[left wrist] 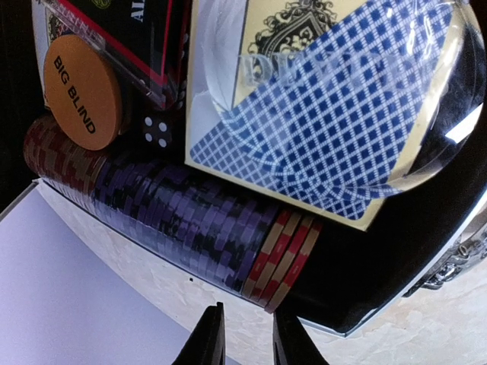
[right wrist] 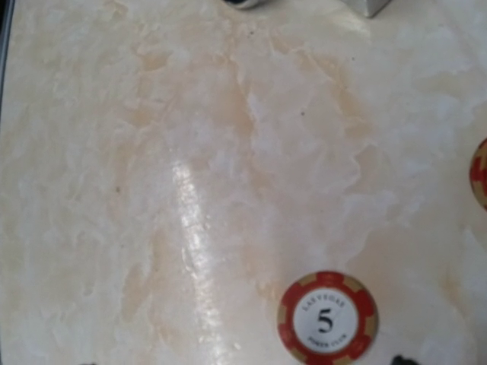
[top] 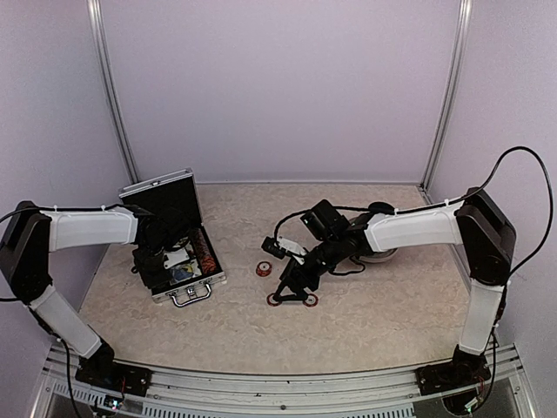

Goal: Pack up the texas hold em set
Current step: Place the pile of poker chips in the slot.

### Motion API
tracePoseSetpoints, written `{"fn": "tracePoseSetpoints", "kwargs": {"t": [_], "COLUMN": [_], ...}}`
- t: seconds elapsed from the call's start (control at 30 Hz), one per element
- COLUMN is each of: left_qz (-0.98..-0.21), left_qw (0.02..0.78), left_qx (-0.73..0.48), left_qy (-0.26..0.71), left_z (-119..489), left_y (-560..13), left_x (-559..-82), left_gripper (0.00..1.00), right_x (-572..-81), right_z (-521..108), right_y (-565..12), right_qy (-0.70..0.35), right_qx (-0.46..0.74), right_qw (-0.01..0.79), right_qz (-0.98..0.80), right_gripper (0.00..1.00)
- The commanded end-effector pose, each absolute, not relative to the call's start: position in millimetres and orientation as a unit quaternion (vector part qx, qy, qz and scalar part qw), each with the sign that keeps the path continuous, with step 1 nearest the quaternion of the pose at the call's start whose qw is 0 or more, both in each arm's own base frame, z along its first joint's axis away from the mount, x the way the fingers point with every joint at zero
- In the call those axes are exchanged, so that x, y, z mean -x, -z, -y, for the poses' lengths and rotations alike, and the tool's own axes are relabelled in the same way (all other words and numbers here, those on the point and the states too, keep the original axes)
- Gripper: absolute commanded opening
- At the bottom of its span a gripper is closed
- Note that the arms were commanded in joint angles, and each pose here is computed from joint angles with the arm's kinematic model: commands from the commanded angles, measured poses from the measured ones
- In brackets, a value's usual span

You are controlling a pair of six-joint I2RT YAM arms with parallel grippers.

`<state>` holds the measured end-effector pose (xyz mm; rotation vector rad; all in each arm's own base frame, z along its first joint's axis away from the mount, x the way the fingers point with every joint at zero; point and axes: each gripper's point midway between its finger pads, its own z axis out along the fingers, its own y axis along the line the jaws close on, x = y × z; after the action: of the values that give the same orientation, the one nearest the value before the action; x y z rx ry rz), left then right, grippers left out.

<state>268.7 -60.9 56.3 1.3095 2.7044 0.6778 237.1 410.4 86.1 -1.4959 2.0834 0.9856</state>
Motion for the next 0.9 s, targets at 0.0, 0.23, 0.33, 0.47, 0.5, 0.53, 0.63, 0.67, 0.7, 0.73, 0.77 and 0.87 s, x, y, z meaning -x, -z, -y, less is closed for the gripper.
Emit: {"fn": "tracePoseSetpoints", "kwargs": {"t": [0.0, 0.23, 0.33, 0.47, 0.5, 0.53, 0.63, 0.67, 0.7, 0.73, 0.77, 0.87], "left_qz": [-0.882, -0.883, -0.885, -0.894, -0.896, -0.897, -0.898, -0.899, -0.9, -0.901, -0.901, -0.901], "left_qw": [0.058, 0.057, 0.058, 0.064, 0.065, 0.067, 0.08, 0.088, 0.098, 0.103, 0.112, 0.132], "left_qx": [-0.398, -0.396, -0.391, -0.382, -0.38, -0.379, -0.379, -0.377, -0.375, -0.376, -0.374, -0.378], "left_qy": [-0.245, -0.245, -0.245, -0.225, -0.221, -0.217, -0.208, -0.204, -0.198, -0.193, -0.189, -0.168], "left_z": [55.7, 56.1, 56.4, 63.0, 63.9, 65.0, 68.0, 69.6, 71.3, 72.8, 74.2, 83.7], "left_y": [-65.7, -62.3, -63.9, -69.7, -70.2, -71.2, -76.1, -79.5, -83.6, -85.4, -88.3, -96.4], "left_x": [-281.3, -281.7, -282.8, -281.8, -280.7, -279.7, -278.2, -278.6, -278.9, -278.4, -278.8, -278.0], "left_gripper": [0.23, 0.24, 0.25, 0.32, 0.36, 0.38, 0.41, 0.42, 0.44, 0.45, 0.46, 0.48], "right_x": [-241.7, -241.4, -241.5, -241.9, -242.0, -242.2, -242.4, -242.1, -242.4, -242.8, -242.5, -242.4], "right_z": [-412.6, -411.7, -411.5, -411.5, -411.3, -411.4, -411.5, -411.7, -411.6, -411.3, -411.5, -411.8], "right_y": [-90.4, -88.9, -89.0, -89.1, -89.1, -89.3, -90.0, -89.6, -90.0, -89.2, -89.2, -89.2], "right_qy": [-0.358, -0.356, -0.355, -0.354, -0.354, -0.353, -0.353, -0.353, -0.353, -0.353, -0.353, -0.354], "right_qx": [0.534, 0.534, 0.534, 0.534, 0.534, 0.535, 0.534, 0.534, 0.534, 0.534, 0.534, 0.534], "right_qw": [0.197, 0.196, 0.196, 0.196, 0.197, 0.198, 0.199, 0.198, 0.199, 0.198, 0.198, 0.197], "right_qz": [-0.741, -0.742, -0.742, -0.742, -0.742, -0.742, -0.742, -0.742, -0.742, -0.742, -0.742, -0.742], "right_gripper": [0.83, 0.83, 0.83, 0.83, 0.83, 0.83, 0.83, 0.83, 0.83, 0.83, 0.83, 0.83]}}
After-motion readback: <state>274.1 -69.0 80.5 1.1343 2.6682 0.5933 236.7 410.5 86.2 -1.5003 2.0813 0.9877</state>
